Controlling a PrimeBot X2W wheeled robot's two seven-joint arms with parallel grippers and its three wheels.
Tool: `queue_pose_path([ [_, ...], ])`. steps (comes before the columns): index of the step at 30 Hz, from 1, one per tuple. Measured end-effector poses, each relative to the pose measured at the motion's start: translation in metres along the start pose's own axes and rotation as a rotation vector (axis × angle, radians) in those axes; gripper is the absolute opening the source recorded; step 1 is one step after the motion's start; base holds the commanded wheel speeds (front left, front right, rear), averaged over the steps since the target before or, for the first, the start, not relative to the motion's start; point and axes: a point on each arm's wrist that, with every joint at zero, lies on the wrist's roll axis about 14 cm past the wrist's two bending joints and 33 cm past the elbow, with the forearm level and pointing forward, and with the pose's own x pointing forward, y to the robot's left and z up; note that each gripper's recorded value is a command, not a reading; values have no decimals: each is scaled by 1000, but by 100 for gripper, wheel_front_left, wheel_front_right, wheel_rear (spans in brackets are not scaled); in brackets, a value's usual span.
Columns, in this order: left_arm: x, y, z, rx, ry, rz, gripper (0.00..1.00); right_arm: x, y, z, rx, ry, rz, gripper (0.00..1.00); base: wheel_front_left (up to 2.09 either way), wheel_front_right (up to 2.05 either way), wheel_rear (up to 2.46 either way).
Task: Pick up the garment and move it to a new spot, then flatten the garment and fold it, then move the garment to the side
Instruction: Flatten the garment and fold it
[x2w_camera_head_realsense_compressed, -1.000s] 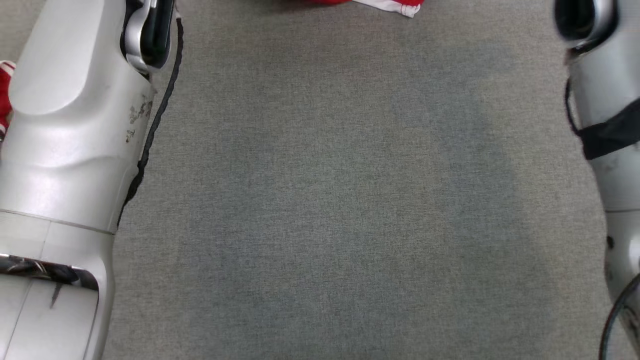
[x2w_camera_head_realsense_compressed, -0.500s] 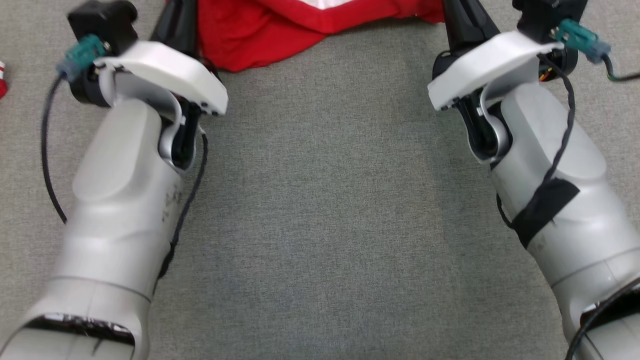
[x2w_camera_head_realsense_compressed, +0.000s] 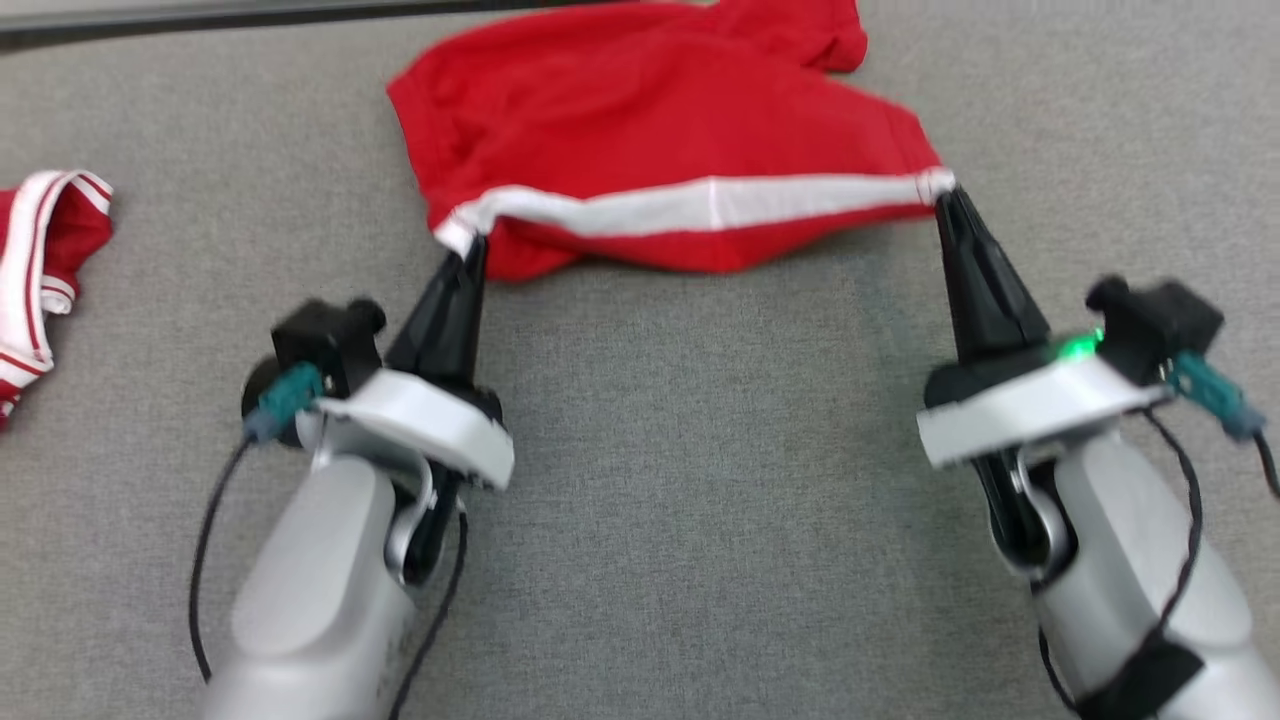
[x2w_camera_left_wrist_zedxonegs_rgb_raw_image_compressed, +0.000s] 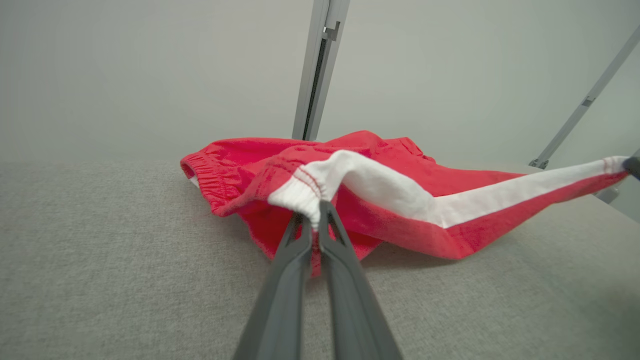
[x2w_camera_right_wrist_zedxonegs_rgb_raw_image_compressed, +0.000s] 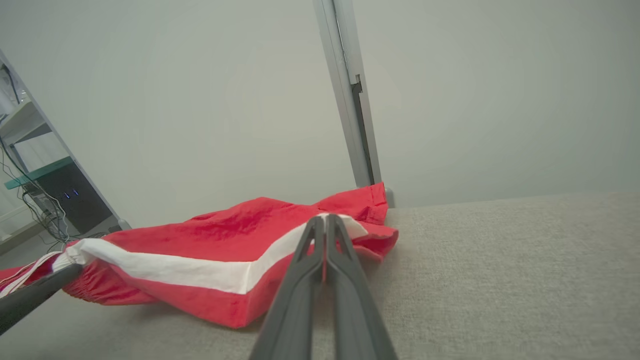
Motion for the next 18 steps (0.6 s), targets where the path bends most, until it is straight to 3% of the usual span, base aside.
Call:
queue_pose_path([
  [18,-99,-35,10,33,-5,-59,0,-127,21,27,15,-22,-109,0,0,0,0],
])
